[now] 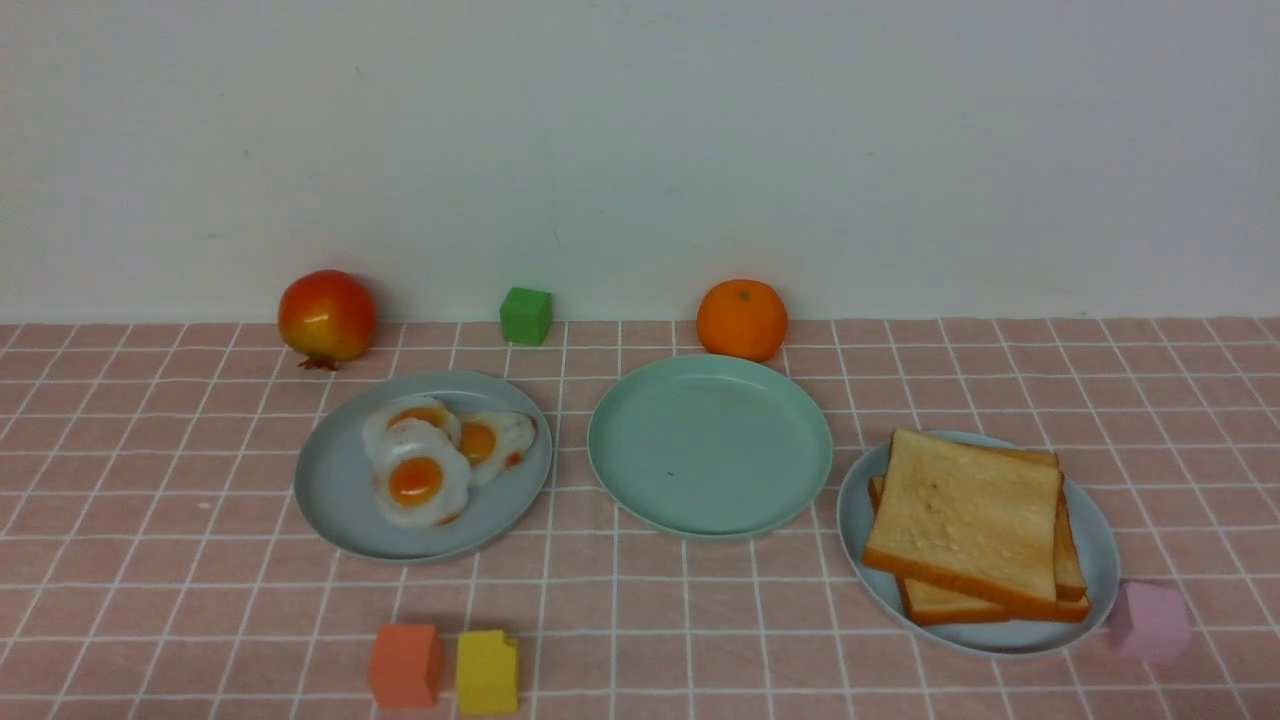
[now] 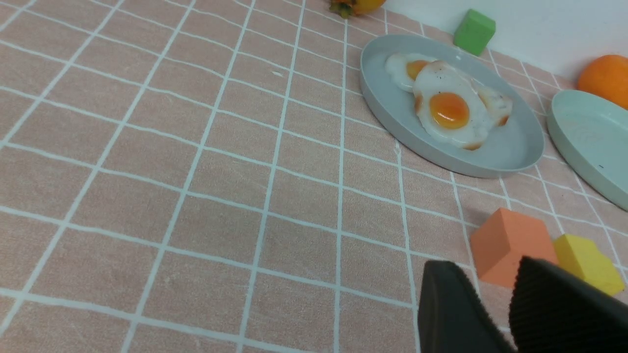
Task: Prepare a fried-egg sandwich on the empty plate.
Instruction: Grab a slice of bread with your right arm
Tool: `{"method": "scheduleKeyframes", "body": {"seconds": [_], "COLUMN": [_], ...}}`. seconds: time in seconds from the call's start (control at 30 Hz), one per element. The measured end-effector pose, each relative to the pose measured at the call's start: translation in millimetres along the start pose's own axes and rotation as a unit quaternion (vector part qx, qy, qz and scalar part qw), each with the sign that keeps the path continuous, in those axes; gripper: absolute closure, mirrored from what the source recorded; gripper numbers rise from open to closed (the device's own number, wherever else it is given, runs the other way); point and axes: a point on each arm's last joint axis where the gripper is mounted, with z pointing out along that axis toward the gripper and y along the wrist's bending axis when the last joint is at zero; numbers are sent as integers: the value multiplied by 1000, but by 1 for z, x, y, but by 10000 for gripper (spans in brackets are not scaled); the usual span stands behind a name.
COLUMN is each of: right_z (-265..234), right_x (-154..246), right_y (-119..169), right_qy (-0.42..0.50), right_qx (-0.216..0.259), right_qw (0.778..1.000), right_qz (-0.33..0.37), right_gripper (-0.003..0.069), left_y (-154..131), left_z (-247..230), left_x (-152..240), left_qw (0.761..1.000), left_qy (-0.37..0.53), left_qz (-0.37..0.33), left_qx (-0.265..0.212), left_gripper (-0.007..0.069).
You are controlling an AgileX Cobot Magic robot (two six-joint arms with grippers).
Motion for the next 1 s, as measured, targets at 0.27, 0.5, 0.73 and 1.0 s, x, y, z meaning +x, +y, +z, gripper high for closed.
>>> {"method": "scheduleKeyframes", "body": {"seconds": [0.27, 0.5, 0.73, 1.0], "right_z": [0, 0, 0, 0], "right_x": [0, 0, 0, 0], "right_y": [0, 0, 0, 0], "right_qy": [0, 0, 0, 0], "right_qx": [0, 0, 0, 0], "right_qw": [1000, 1000, 1000, 1000], "right_qz": [0, 0, 0, 0], "right_gripper": [419, 419, 419, 419], "left_y": [-7, -13, -30, -79], "left_z": [0, -1, -14, 12], "left_x": [-4, -13, -36, -109], "left_qw": [984, 931, 941, 986], "left_qy": [-20, -52, -27, 136], "left_qz": [-169, -346, -315, -61], "left_qx": [47, 99, 116, 74], "left_gripper": [386, 386, 560, 613]}}
